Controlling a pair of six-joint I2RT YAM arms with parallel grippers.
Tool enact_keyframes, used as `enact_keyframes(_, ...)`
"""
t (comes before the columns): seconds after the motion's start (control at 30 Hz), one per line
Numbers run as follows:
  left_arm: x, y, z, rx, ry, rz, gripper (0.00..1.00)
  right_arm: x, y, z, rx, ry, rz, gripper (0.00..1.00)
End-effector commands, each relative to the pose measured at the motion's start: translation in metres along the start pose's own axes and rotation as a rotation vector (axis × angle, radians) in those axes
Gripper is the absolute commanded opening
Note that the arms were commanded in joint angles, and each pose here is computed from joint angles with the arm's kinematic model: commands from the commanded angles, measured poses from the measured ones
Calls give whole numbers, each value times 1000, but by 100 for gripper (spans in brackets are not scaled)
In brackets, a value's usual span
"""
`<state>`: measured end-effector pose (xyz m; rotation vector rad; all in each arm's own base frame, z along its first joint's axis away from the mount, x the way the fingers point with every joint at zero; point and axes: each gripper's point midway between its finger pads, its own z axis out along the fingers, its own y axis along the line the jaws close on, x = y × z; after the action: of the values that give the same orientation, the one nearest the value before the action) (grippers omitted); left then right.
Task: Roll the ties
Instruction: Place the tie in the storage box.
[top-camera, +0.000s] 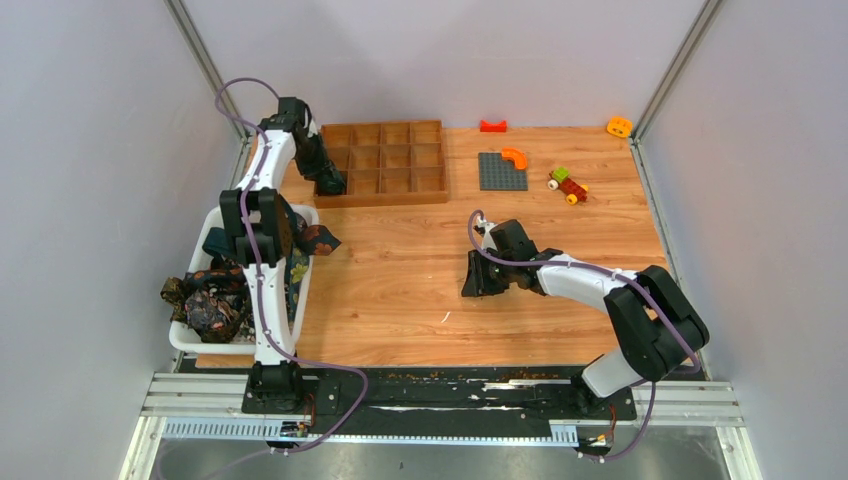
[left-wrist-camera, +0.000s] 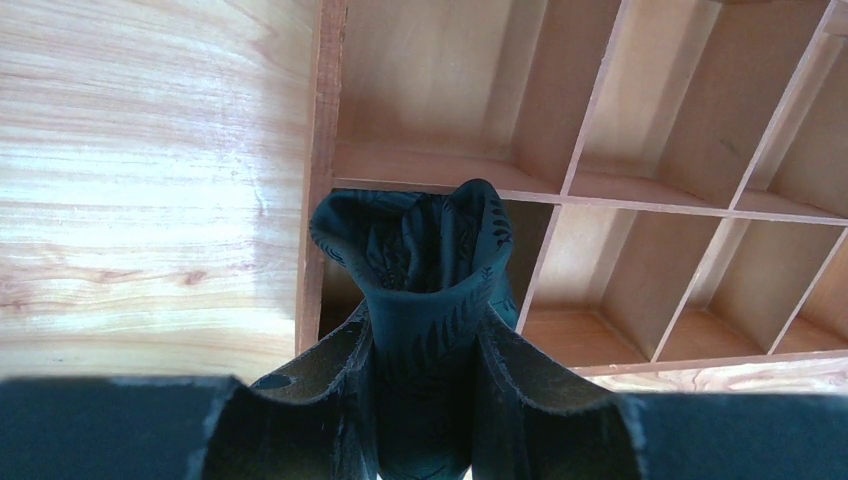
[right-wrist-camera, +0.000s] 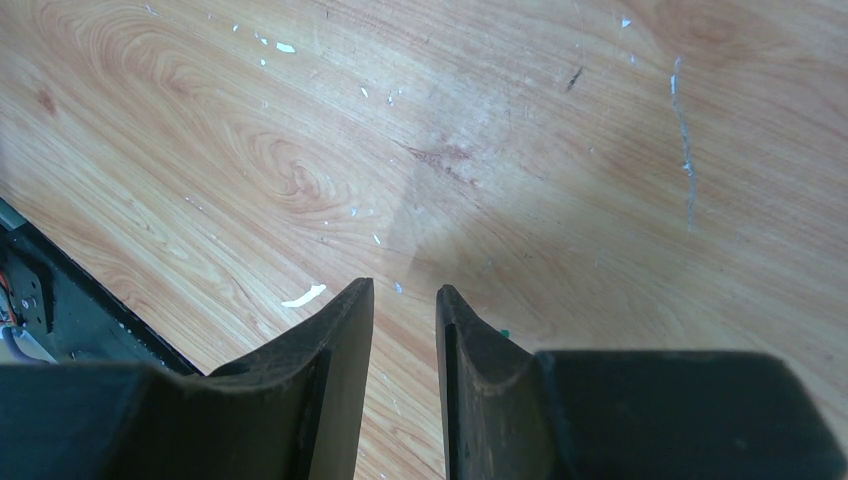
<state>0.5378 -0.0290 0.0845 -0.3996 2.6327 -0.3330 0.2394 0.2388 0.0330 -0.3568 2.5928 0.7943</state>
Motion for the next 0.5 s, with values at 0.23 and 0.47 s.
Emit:
enact_keyframes(0.23, -3, 15, 18, -72, -33, 18, 20, -20, 12, 0, -41, -51, -44, 30)
enact_keyframes(0.47, 13, -1, 28, -78, -24, 47, 37, -20, 12, 1, -43, -45, -44, 30)
